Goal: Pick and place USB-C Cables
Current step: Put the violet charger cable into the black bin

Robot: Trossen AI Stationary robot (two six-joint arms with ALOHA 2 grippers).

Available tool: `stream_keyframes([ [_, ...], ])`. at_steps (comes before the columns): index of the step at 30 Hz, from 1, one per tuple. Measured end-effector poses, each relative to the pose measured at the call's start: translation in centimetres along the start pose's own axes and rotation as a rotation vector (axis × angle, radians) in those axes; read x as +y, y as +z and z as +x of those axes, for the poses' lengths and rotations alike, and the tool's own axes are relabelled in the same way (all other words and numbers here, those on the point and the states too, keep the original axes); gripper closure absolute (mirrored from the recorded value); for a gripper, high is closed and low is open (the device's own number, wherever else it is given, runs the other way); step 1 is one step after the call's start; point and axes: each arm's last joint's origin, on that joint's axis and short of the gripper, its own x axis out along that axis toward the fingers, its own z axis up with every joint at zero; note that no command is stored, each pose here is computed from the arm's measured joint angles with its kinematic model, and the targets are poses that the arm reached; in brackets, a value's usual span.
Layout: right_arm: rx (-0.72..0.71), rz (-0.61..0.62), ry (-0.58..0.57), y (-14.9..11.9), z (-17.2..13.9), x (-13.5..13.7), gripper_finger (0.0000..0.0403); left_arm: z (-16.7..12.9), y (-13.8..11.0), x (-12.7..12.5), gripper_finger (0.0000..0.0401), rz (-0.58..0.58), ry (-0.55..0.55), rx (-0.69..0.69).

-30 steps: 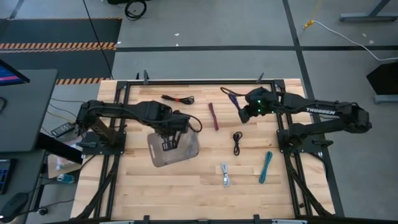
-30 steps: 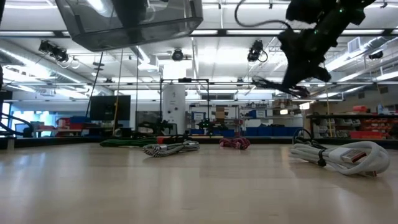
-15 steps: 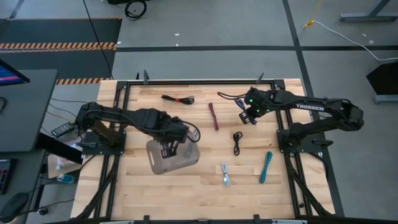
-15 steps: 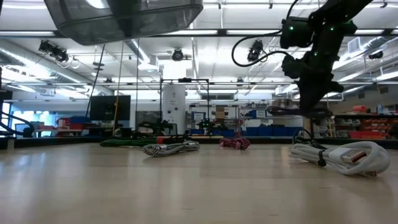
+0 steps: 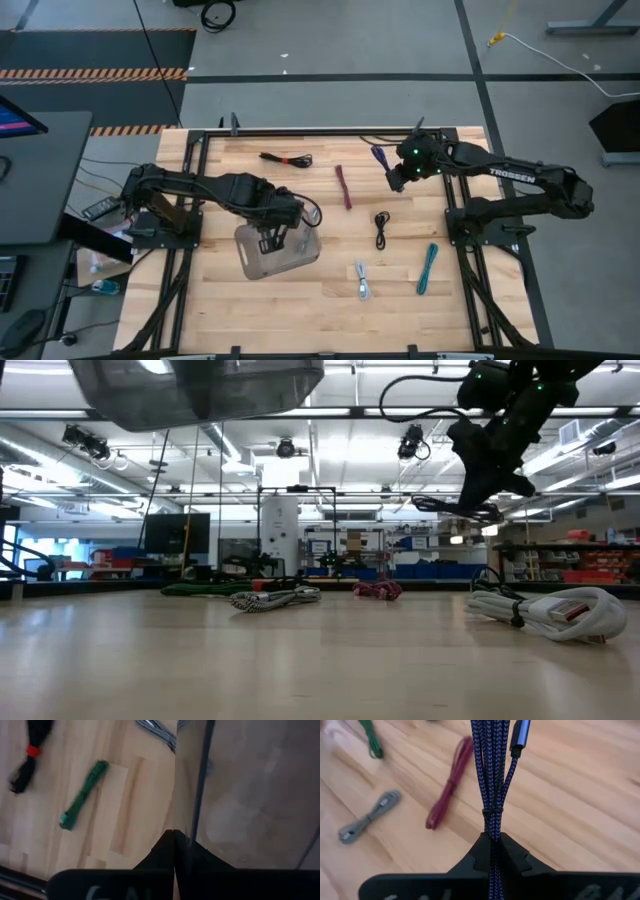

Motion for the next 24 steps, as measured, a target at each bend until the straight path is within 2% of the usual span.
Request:
stream_keyframes([
  [6, 0.002, 0.029, -0.015, 0.2, -0.1, -0.8, 0.0386, -0.1, -0.4, -0.5, 0.0397, 0.007, 0.001, 0.011],
  [9, 0.001, 0.051, 0.024, 0.3, 0.2, -0.7, 0.0386, -0.1, -0.2, -0.4, 0.0397, 0.002, 0.013, -0.003],
  [18, -0.144, -0.016, 0.367, 0.9, -0.7, 3.7, 0.0386, 0.5, 2.3, 1.0, 0.0397, 0.031, -0.019, -0.136],
  [21, -0.213, -0.039, 0.47, 0.9, -1.9, 4.9, 0.0386, 1.4, 3.0, 1.7, 0.0397, 0.038, -0.018, -0.11],
  [24, -0.295, -0.056, 0.573, 0.9, -3.7, 5.8, 0.0386, 2.7, 3.0, 1.8, 0.0397, 0.065, -0.033, -0.006],
])
